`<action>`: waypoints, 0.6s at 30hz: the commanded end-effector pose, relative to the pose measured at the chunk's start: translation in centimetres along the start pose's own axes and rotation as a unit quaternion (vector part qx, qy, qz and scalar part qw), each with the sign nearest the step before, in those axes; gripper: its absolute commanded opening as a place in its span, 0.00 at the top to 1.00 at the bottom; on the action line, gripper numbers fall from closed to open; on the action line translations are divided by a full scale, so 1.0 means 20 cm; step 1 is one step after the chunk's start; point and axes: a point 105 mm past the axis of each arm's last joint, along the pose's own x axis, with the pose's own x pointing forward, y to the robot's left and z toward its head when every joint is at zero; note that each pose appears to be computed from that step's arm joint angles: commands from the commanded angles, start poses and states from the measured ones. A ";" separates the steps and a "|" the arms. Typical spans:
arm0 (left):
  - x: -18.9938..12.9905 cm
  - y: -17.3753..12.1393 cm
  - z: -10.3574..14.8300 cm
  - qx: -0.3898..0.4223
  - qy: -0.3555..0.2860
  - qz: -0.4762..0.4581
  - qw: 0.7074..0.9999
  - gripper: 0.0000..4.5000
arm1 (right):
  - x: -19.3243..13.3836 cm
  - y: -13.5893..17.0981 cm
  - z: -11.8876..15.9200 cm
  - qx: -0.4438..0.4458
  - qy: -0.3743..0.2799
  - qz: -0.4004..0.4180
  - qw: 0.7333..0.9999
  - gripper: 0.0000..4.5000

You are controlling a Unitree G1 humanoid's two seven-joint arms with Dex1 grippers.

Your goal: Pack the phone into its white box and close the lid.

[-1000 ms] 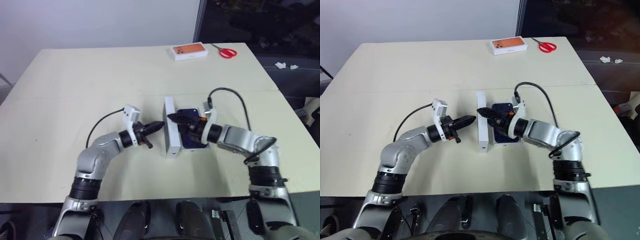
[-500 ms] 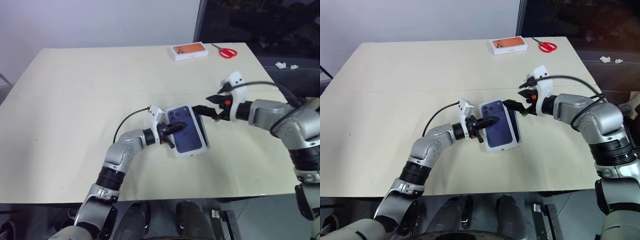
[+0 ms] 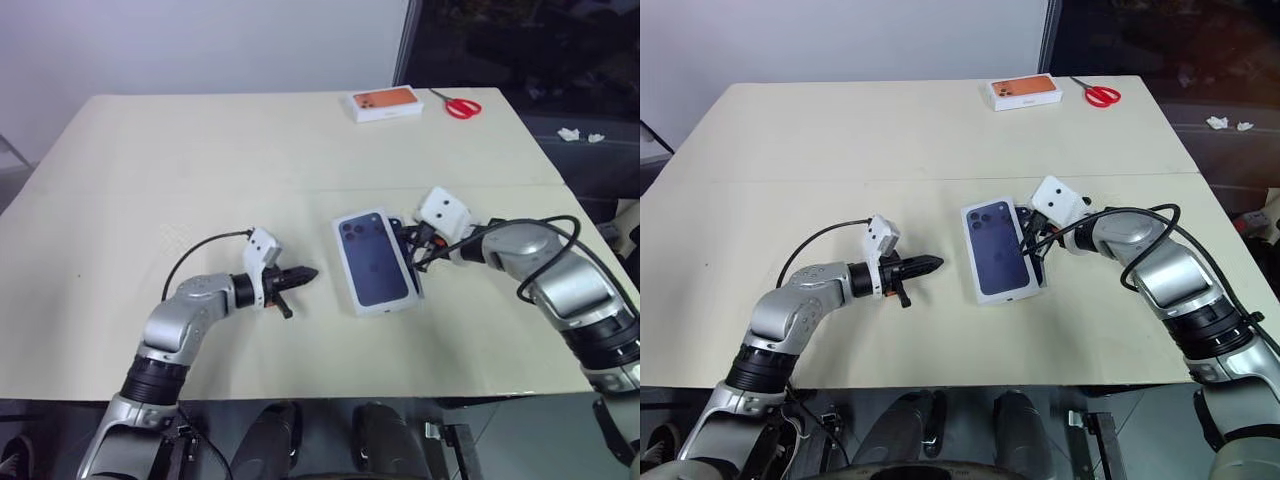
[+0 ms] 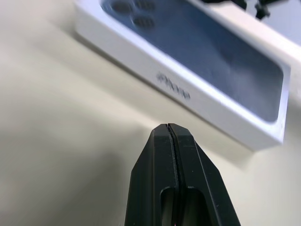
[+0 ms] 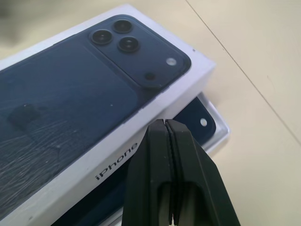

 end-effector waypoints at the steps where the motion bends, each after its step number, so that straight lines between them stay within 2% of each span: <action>1: 0.11 -0.05 0.00 0.005 -0.007 -0.024 1.000 1.00 | 0.00 0.00 0.04 -0.026 -0.009 0.002 1.000 0.99; 8: 0.26 -0.08 0.03 0.008 -0.016 -0.043 0.999 1.00 | -0.01 -0.04 0.03 -0.052 0.007 -0.009 0.999 0.99; 18: 0.30 -0.08 0.16 0.015 -0.050 -0.041 0.998 1.00 | -0.05 -0.06 -0.11 -0.076 0.057 -0.027 0.995 0.99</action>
